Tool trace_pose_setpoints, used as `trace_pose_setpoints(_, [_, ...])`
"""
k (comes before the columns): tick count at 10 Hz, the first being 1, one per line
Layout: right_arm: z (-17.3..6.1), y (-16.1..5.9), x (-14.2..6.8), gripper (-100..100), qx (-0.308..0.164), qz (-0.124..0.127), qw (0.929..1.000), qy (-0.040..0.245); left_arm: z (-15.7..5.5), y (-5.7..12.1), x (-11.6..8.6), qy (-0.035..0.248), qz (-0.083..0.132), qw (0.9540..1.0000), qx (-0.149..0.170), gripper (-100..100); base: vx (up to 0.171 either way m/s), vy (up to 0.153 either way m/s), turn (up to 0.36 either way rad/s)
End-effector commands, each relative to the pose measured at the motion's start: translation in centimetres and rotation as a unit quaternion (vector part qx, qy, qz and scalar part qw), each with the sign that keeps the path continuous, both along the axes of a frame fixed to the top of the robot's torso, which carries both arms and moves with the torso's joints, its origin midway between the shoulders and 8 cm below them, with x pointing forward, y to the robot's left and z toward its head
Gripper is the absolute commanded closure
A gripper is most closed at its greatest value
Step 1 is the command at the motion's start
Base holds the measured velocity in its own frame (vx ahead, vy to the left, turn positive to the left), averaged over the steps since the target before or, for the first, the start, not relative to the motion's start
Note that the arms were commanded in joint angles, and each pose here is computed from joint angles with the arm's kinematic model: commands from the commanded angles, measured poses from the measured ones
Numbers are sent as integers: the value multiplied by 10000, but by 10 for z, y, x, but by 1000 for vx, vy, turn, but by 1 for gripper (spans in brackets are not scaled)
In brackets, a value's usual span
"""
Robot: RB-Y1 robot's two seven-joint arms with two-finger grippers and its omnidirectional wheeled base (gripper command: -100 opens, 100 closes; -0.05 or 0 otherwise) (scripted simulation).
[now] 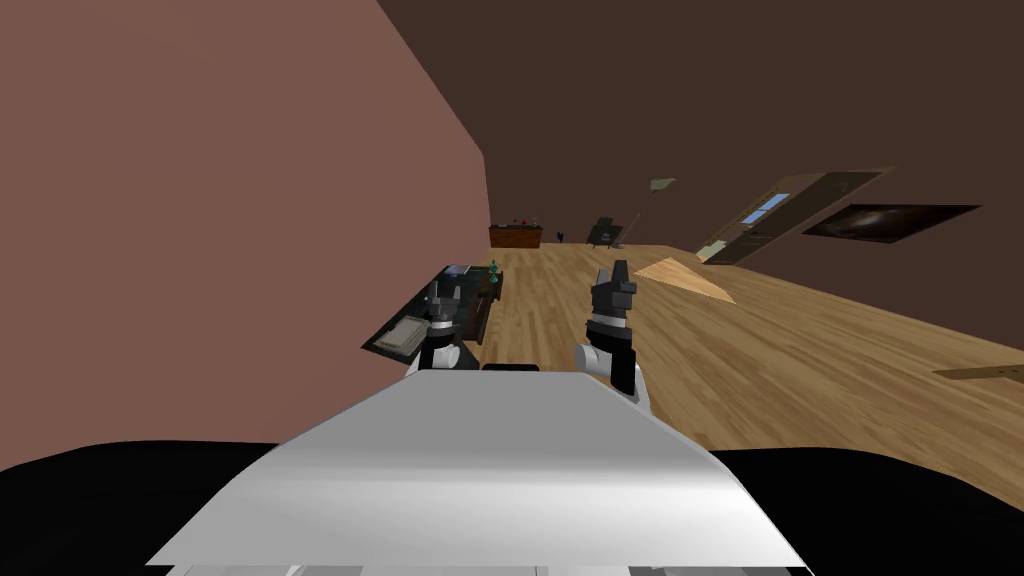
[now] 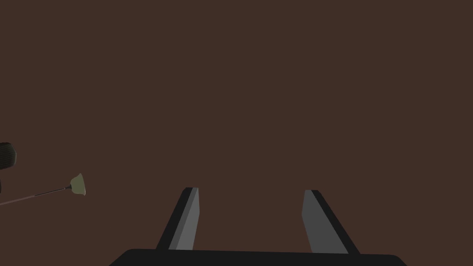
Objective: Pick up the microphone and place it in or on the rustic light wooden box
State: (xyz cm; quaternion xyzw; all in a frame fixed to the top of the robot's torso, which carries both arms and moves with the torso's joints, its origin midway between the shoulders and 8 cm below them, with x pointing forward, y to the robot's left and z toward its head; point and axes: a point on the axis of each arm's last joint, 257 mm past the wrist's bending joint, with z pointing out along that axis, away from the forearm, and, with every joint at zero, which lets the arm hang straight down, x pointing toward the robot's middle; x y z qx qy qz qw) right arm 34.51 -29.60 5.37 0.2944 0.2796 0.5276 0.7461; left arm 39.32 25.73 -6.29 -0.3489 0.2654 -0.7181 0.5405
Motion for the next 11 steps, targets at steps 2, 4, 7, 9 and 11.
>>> trace_pose_setpoints(2, [0,0,0,0,0,0,10000,0,-20,6,7,102,-139,9992,-368,-100,97,-123,14])
trace_pose_setpoints(4, [0,0,0,0,0,0,10000,-1,-41,13,12,259,-196,9975,-622,-100,95,-128,18])
trace_pose_setpoints(7, [0,0,0,0,0,0,10000,0,-70,21,17,483,-216,9947,-886,-100,108,-116,26])
trace_pose_setpoints(9, [0,0,0,0,0,0,10000,0,-88,30,20,589,-241,9912,-1158,-100,88,-113,34])
trace_pose_setpoints(11, [0,0,0,0,0,0,10000,0,-107,39,21,688,-245,9870,-1434,-100,103,-90,40])
